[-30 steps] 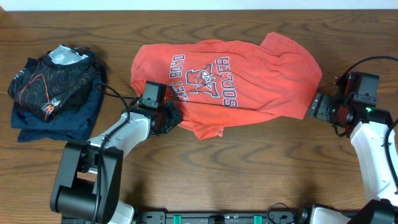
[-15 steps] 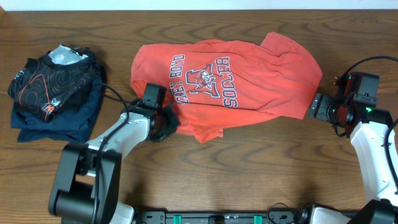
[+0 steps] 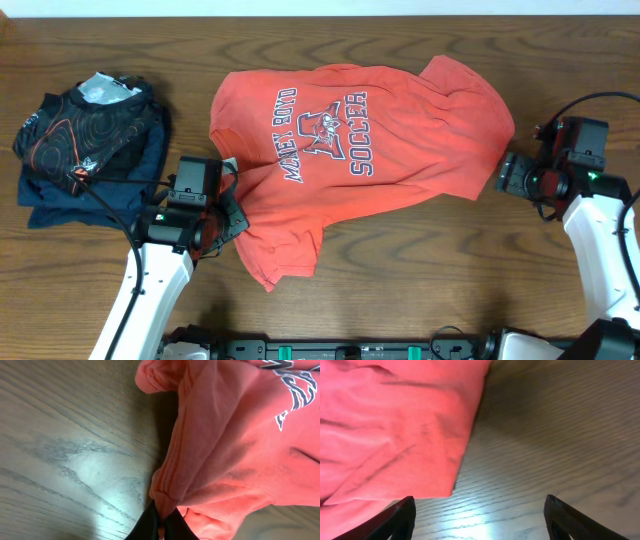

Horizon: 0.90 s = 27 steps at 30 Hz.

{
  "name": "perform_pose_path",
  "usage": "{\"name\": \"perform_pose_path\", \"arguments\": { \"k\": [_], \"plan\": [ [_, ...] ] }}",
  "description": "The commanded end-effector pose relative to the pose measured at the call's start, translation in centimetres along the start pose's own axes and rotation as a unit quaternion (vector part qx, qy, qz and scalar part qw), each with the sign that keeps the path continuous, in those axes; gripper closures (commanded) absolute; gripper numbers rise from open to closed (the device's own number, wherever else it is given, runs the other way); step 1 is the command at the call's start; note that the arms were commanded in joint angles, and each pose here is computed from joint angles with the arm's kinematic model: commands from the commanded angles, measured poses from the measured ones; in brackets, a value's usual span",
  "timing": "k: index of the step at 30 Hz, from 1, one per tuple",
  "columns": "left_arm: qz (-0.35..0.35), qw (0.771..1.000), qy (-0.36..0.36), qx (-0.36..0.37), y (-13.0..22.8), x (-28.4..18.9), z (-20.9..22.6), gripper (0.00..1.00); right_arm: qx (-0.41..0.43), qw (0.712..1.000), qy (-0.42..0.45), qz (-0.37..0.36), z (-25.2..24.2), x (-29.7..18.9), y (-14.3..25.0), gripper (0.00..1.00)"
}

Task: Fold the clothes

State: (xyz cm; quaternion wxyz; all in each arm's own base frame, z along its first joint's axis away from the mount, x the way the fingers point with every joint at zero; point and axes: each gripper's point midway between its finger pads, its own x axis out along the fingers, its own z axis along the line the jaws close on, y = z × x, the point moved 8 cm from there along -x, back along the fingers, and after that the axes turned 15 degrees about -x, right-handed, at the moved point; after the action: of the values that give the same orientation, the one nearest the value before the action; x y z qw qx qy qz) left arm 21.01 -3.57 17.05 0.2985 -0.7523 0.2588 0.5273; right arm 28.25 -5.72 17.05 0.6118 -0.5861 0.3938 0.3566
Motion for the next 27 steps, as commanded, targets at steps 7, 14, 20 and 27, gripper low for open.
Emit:
{"name": "perform_pose_path", "arguments": {
  "k": [7, 14, 20, 27],
  "plan": [
    [0.022, 0.998, -0.064, 0.007, 0.0, 2.4, 0.9, 0.94, -0.008, 0.999, -0.023, 0.021, 0.6, 4.2, -0.6, 0.22],
    [0.035, 0.996, -0.08, 0.009, -0.3, 4.5, 0.6, 0.94, 0.015, 1.0, -0.021, -0.008, 0.1, 9.5, -2.1, 0.29],
    [0.027, 0.997, -0.07, 0.009, -0.7, 4.8, 0.2, 0.94, 0.021, 0.996, -0.083, -0.024, 0.9, 13.4, -2.4, 0.41],
    [0.022, 0.998, -0.064, 0.009, -0.8, 4.8, 0.0, 0.94, 0.022, 0.995, -0.097, -0.025, 0.9, 13.3, -2.4, 0.99]
  ]
}}
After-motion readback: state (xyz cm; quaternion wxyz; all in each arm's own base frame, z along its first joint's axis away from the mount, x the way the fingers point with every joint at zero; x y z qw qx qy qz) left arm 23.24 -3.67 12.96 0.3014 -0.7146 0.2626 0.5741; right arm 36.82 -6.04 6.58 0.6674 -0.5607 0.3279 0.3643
